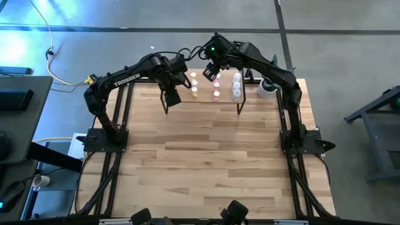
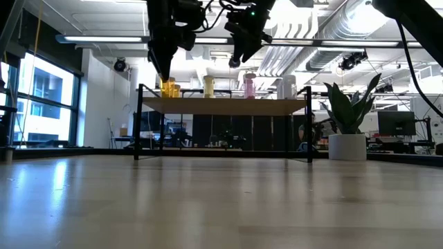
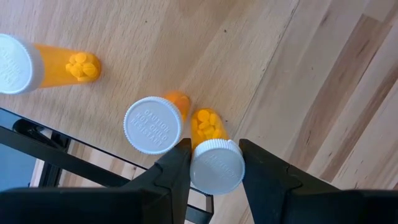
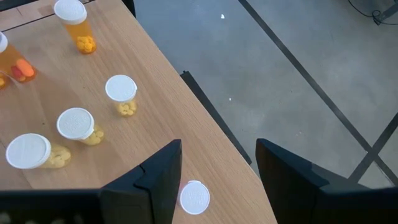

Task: Pick and place medicine bottles onto shelf by color
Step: Put the orange pill bottle on the shelf aligned with other orange pill bottles

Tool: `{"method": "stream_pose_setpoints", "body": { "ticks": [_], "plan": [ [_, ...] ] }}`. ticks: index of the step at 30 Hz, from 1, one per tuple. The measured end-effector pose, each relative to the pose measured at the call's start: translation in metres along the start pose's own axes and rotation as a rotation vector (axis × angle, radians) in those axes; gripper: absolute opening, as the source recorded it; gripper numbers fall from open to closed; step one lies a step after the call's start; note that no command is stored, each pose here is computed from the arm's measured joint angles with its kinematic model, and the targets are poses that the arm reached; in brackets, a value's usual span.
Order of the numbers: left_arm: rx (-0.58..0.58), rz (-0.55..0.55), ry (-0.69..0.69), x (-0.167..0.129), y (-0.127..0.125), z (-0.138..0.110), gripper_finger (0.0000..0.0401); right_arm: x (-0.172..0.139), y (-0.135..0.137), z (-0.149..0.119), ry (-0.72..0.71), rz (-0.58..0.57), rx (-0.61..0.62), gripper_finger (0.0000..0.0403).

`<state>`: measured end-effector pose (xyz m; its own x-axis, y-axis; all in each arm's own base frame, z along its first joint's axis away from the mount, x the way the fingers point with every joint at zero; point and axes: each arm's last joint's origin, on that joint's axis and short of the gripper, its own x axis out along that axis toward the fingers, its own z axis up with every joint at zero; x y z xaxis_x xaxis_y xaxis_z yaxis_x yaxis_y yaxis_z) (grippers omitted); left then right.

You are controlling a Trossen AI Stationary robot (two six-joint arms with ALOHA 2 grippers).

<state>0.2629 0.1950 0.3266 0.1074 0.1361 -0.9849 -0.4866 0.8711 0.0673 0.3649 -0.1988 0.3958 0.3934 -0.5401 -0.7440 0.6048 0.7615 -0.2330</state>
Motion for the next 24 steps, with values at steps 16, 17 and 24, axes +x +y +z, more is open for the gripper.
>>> {"method": "stream_pose_setpoints", "body": {
  "ticks": [16, 17, 24],
  "plan": [
    [0.001, -0.010, 0.020, 0.0000, -0.0005, -0.0020, 0.0115, 0.0000, 0.0000, 0.0000, 0.000, 0.000, 0.000, 0.0197],
    [0.001, -0.010, 0.020, 0.0000, -0.0005, -0.0020, 0.0115, 0.0000, 0.0000, 0.0000, 0.000, 0.000, 0.000, 0.0197],
    [0.008, -0.010, 0.018, 0.0000, -0.0005, -0.0018, 0.0115, 0.0000, 0.0002, 0.0000, 0.000, 0.000, 0.000, 0.0197]
  ]
}}
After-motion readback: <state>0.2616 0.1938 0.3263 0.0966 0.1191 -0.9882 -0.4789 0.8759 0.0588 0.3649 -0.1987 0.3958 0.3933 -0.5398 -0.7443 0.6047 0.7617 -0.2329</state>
